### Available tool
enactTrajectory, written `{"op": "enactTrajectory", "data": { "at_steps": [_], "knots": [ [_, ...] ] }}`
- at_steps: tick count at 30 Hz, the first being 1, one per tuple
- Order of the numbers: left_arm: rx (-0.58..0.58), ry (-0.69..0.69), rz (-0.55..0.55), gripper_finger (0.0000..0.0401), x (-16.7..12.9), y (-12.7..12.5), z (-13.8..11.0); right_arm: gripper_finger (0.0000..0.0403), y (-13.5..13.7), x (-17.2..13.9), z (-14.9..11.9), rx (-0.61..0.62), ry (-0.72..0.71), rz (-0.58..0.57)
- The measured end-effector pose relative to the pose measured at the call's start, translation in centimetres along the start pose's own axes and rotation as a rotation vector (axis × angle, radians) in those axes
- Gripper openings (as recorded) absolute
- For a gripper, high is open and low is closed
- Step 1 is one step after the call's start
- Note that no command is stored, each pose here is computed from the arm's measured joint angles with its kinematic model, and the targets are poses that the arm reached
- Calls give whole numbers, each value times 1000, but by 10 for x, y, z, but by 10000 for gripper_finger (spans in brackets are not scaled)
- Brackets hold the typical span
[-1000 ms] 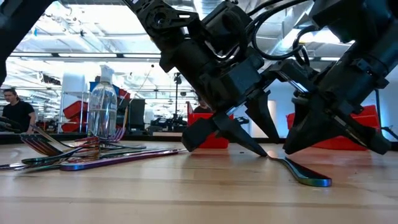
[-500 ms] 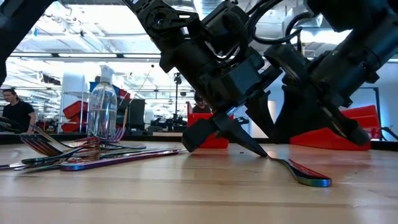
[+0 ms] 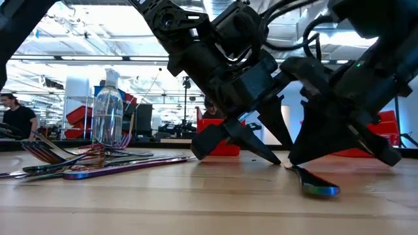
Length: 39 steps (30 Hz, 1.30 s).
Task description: Sort silverware
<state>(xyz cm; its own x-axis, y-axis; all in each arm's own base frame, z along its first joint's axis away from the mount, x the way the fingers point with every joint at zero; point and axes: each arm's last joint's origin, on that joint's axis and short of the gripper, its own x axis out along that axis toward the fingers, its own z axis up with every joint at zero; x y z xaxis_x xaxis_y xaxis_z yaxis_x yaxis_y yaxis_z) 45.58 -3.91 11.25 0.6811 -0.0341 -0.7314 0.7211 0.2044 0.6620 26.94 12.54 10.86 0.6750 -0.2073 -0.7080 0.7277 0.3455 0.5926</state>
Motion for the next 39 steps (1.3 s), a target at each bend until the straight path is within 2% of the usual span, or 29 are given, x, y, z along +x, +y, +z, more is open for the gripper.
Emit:
{"op": "enactTrajectory", "data": {
  "at_steps": [7,18,39],
  "knots": [
    [-8,0,0,129,0,0,0,0,5,-5,4,2,-48,30],
    [-16,0,2,129,0,0,0,0,-2,-11,-7,-20,-13,-17],
    [-5,-9,21,129,0,2,0,0,-8,-1,-5,-22,-25,-59]
  ]
}}
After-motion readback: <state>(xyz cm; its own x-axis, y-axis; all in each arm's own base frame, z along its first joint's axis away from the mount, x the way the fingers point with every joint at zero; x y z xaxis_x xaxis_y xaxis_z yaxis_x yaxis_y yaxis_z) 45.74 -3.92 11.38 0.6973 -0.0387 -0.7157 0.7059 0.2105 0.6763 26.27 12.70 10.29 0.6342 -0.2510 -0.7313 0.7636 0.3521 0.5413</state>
